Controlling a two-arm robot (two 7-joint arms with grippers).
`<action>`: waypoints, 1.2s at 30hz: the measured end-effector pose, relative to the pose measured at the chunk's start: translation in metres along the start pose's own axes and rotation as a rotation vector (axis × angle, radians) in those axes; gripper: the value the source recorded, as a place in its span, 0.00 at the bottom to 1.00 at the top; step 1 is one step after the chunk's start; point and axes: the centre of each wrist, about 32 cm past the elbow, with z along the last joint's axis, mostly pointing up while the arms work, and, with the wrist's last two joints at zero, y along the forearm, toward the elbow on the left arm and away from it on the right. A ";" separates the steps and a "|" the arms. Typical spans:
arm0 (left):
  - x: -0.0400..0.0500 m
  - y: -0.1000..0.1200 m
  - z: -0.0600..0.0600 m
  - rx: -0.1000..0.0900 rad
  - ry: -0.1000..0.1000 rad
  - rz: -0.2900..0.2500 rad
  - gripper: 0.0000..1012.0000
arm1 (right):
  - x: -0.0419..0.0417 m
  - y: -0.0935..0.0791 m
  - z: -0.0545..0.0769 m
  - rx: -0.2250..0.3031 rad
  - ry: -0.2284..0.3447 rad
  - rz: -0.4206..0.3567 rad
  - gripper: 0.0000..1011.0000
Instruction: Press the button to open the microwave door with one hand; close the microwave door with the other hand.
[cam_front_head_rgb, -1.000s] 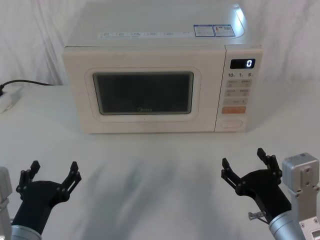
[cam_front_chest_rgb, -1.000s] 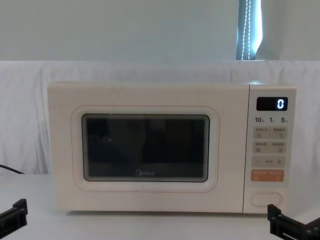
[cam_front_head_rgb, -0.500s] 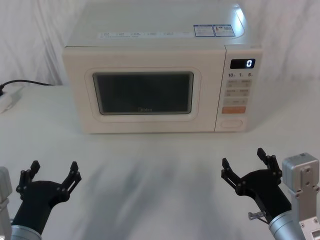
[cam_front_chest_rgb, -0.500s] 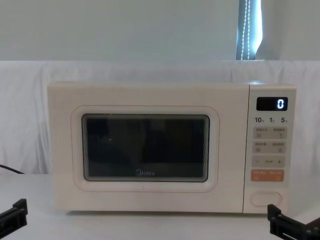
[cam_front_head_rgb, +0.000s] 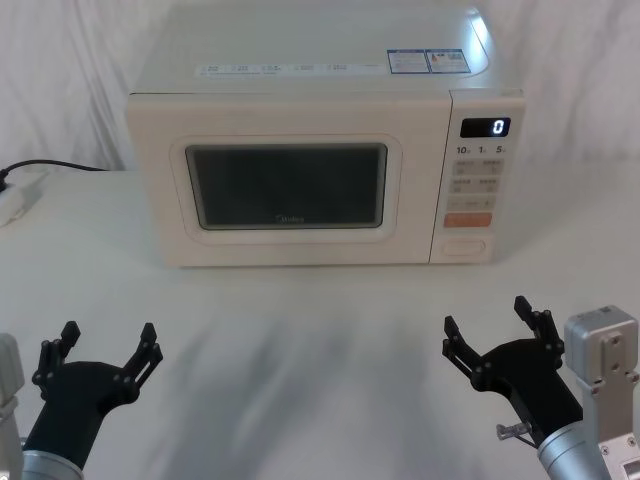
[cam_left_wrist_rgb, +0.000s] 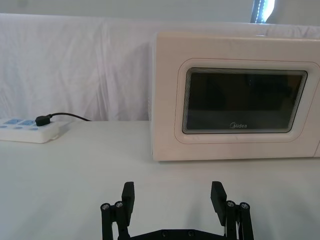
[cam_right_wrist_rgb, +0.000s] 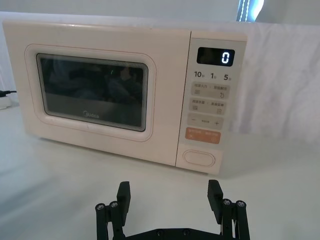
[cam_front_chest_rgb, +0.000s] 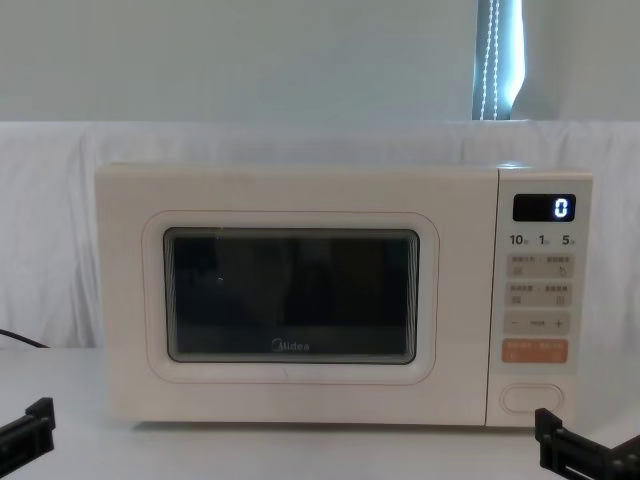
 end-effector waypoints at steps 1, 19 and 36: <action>0.0000 0.000 0.000 0.000 0.000 0.000 0.99 | 0.0000 0.000 0.000 0.000 0.000 0.000 0.99; 0.0000 0.000 0.000 0.000 0.000 0.000 0.99 | 0.0000 0.000 0.000 0.000 0.000 0.000 0.91; 0.0000 0.000 0.000 0.000 0.000 0.000 0.99 | 0.0000 0.000 0.000 0.000 0.000 0.000 0.42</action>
